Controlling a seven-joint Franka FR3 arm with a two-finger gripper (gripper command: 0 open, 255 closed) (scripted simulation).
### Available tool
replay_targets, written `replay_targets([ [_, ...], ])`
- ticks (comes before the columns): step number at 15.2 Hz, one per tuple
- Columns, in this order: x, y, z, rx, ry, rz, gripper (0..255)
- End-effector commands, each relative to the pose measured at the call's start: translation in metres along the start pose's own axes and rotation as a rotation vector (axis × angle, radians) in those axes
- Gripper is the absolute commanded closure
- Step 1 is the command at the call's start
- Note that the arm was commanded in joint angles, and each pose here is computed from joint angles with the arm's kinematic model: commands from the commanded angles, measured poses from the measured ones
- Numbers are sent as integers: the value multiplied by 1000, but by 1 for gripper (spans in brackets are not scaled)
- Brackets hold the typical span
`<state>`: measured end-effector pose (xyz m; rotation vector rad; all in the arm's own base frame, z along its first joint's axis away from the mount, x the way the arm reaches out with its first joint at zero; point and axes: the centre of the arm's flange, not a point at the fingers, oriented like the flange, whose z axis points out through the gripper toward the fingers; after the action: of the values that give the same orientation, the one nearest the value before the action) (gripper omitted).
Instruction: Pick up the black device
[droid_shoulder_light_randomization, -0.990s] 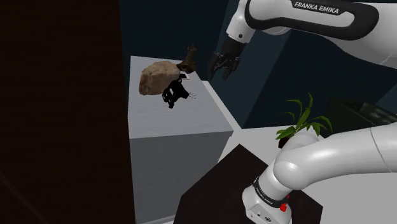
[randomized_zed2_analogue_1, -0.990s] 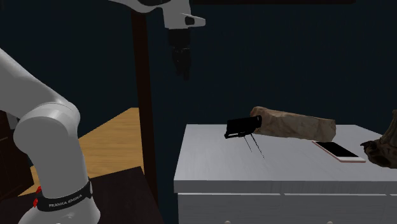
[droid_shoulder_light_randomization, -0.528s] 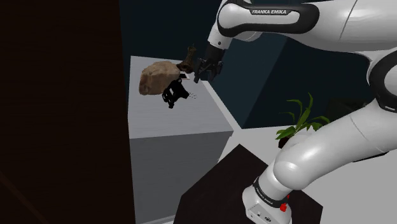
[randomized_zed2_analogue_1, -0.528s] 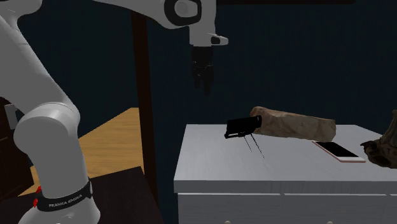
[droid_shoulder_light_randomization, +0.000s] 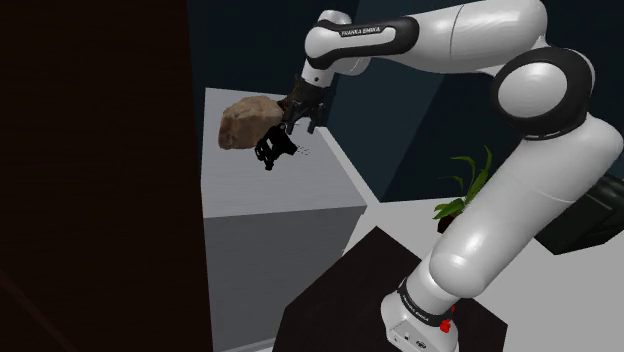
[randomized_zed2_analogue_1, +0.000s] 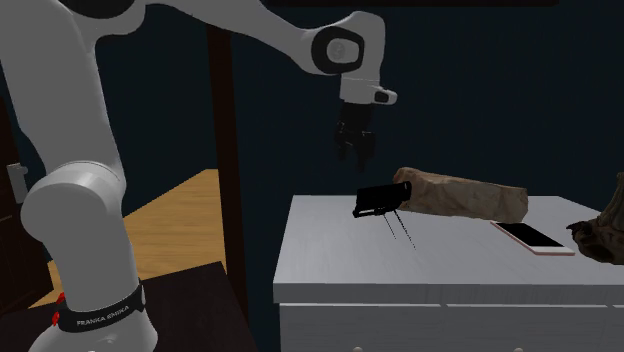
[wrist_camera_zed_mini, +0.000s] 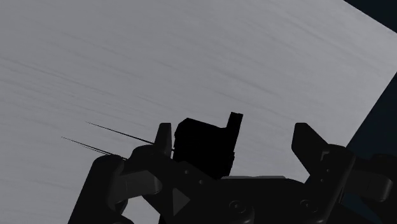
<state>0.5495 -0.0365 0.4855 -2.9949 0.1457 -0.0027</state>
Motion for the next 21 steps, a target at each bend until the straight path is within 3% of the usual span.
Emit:
replay_targets([
  [1,22,6,17,3,-16,-3,0],
  [4,52,12,39,6,-36,-7,0],
  [13,52,18,79,6,-36,-7,0],
  [14,52,17,79,6,-36,-7,255],
  [21,51,17,78,6,-36,-7,255],
])
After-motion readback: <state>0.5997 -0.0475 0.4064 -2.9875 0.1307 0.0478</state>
